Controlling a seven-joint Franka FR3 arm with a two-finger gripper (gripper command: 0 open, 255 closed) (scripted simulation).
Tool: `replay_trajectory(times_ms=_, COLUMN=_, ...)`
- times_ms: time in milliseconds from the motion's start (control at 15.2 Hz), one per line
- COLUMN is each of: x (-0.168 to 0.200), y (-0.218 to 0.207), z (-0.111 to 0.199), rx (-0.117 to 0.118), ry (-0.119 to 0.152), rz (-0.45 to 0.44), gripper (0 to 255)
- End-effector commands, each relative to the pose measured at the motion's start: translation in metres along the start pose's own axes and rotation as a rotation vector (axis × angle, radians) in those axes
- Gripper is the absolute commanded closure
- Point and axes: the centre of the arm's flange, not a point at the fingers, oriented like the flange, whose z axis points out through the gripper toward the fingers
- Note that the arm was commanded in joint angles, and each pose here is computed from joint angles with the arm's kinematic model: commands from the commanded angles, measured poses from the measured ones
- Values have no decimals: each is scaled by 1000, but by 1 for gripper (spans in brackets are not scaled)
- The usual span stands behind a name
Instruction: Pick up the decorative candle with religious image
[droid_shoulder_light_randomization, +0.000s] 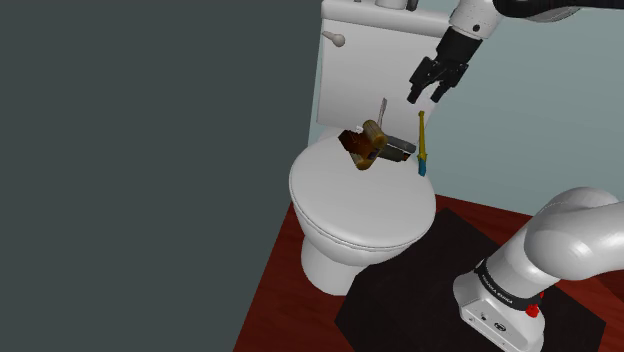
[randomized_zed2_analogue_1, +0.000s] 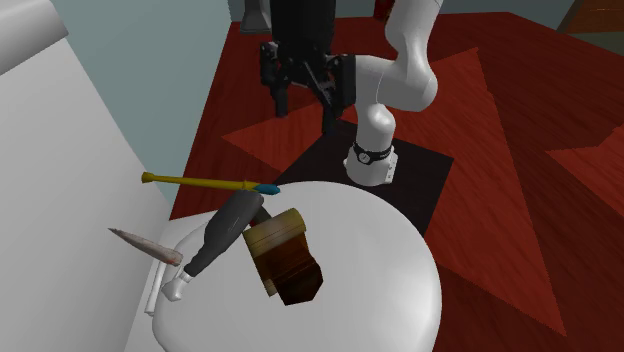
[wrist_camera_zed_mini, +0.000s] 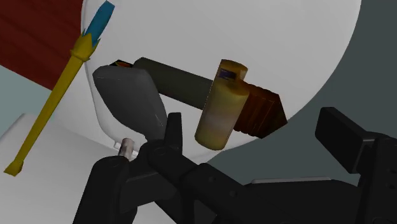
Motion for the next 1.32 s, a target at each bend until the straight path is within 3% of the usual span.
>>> replay_trajectory(times_ms=0, x=20, y=8, z=21, rx=29, ry=6, rz=-2, gripper=0)
replay_trajectory(times_ms=726, x=122, y=34, z=124, rx=186, ry=24, rz=-13, gripper=0)
replay_trajectory(times_ms=1254, x=118, y=38, z=165, rx=189, ry=24, rz=-13, gripper=0)
